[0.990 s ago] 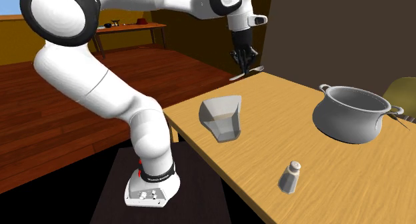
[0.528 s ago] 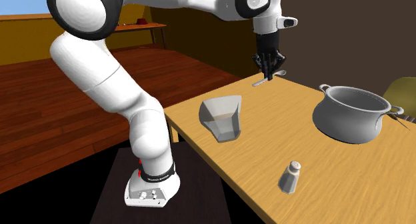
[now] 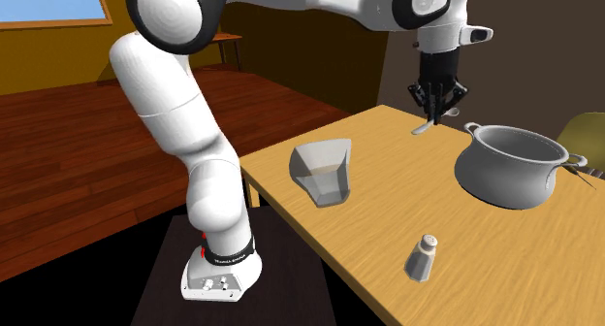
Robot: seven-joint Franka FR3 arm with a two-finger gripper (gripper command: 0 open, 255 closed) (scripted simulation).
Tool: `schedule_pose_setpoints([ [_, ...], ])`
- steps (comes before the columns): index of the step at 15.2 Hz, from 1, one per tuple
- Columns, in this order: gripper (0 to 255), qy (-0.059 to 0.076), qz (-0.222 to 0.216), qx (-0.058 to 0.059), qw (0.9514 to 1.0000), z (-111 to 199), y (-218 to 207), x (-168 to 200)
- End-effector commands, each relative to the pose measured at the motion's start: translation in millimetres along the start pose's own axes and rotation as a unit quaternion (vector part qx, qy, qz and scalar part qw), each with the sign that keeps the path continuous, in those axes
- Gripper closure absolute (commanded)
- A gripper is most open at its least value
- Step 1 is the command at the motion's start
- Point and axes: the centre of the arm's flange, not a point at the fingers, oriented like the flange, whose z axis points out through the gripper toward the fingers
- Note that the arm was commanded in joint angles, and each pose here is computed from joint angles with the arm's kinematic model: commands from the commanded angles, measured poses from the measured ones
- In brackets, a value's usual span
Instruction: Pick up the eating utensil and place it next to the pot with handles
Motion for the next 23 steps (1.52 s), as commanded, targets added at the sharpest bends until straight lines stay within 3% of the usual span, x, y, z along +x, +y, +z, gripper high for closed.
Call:
schedule_pose_setpoints([
  [1,255,0.000,0.000,0.000,1.0000,5,24,10],
  [4,255,0.000,0.000,0.000,1.0000,13,61,25],
  [23,255,0.000,0.000,0.000,1.0000,111,46,10],
])
